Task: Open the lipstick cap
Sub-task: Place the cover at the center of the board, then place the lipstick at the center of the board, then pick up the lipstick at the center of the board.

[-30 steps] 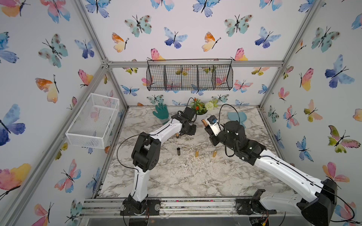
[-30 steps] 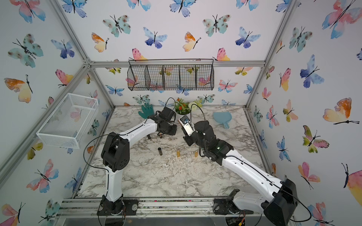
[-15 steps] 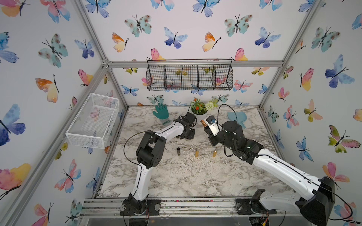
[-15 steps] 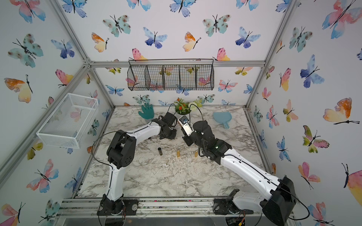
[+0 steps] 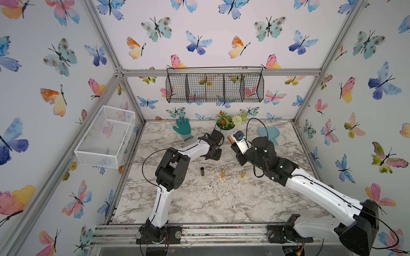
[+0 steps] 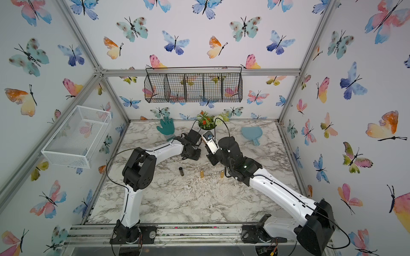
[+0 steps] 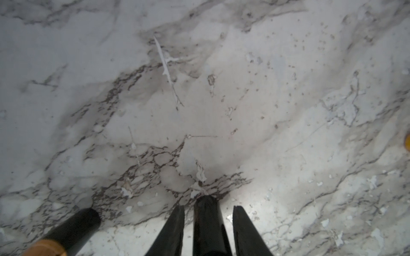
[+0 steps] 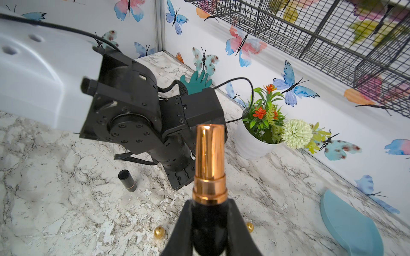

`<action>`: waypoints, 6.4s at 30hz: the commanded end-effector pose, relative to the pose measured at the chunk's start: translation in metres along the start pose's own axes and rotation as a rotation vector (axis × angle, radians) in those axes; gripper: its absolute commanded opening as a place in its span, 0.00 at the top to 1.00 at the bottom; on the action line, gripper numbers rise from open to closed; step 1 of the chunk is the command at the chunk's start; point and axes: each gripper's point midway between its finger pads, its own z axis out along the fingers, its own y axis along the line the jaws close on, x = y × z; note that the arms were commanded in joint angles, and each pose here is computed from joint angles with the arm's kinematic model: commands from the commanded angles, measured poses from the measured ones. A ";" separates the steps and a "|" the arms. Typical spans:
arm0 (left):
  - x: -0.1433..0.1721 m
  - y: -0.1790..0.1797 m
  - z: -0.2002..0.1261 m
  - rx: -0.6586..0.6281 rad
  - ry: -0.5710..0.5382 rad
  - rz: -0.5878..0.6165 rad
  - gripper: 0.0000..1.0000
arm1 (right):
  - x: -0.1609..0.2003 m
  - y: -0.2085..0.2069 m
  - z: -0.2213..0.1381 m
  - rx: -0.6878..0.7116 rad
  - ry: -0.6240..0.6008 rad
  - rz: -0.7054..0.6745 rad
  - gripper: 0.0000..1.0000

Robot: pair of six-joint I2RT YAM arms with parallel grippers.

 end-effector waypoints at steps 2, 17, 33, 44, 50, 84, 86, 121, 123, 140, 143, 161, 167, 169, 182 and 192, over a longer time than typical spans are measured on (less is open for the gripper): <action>-0.015 -0.005 -0.024 0.011 -0.036 0.010 0.56 | 0.011 0.004 0.004 -0.008 0.029 0.011 0.80; -0.080 0.002 -0.201 0.343 -0.277 -0.159 0.42 | 0.017 0.012 0.015 -0.041 0.018 0.025 0.80; -0.032 -0.025 -0.257 0.854 -0.214 -0.088 0.41 | 0.022 0.036 0.052 -0.148 0.019 0.017 0.79; -0.019 -0.031 -0.237 0.855 -0.152 -0.071 0.42 | 0.018 0.045 0.066 -0.191 0.021 0.016 0.79; -0.019 -0.034 -0.230 0.859 -0.138 -0.065 0.53 | 0.016 0.048 0.071 -0.205 0.023 0.009 0.78; -0.018 -0.037 -0.217 0.887 -0.100 -0.063 0.84 | 0.025 0.049 0.081 -0.193 0.065 -0.018 0.67; -0.019 -0.037 -0.218 0.887 -0.104 -0.061 0.83 | 0.025 0.048 0.081 -0.187 0.068 -0.015 0.59; -0.044 -0.059 -0.055 -0.008 -0.304 0.223 0.81 | 0.000 -0.037 -0.025 0.210 -0.012 0.076 0.40; -0.040 -0.060 -0.052 -0.005 -0.306 0.223 0.81 | 0.000 -0.039 -0.027 0.222 -0.014 0.078 0.40; -0.025 -0.057 -0.028 -0.003 -0.270 0.216 0.81 | 0.001 -0.044 -0.027 0.258 -0.031 0.107 0.29; -0.023 -0.056 -0.027 -0.003 -0.266 0.215 0.81 | 0.001 -0.045 -0.028 0.264 -0.035 0.097 0.23; -0.018 -0.058 -0.021 0.021 -0.244 0.190 0.66 | -0.004 -0.056 -0.038 0.323 -0.090 0.120 0.02; -0.035 -0.066 -0.051 0.052 -0.283 0.174 0.53 | 0.000 -0.056 -0.033 0.328 -0.062 0.126 0.02; -0.043 -0.070 -0.066 0.068 -0.299 0.170 0.50 | 0.000 -0.057 -0.034 0.333 -0.063 0.134 0.02; -0.076 -0.114 -0.148 0.285 -0.341 0.184 0.45 | -0.025 -0.077 -0.075 0.403 -0.186 0.232 0.02; -0.076 -0.152 -0.116 0.312 -0.276 0.266 0.45 | -0.018 -0.081 -0.084 0.420 -0.147 0.263 0.04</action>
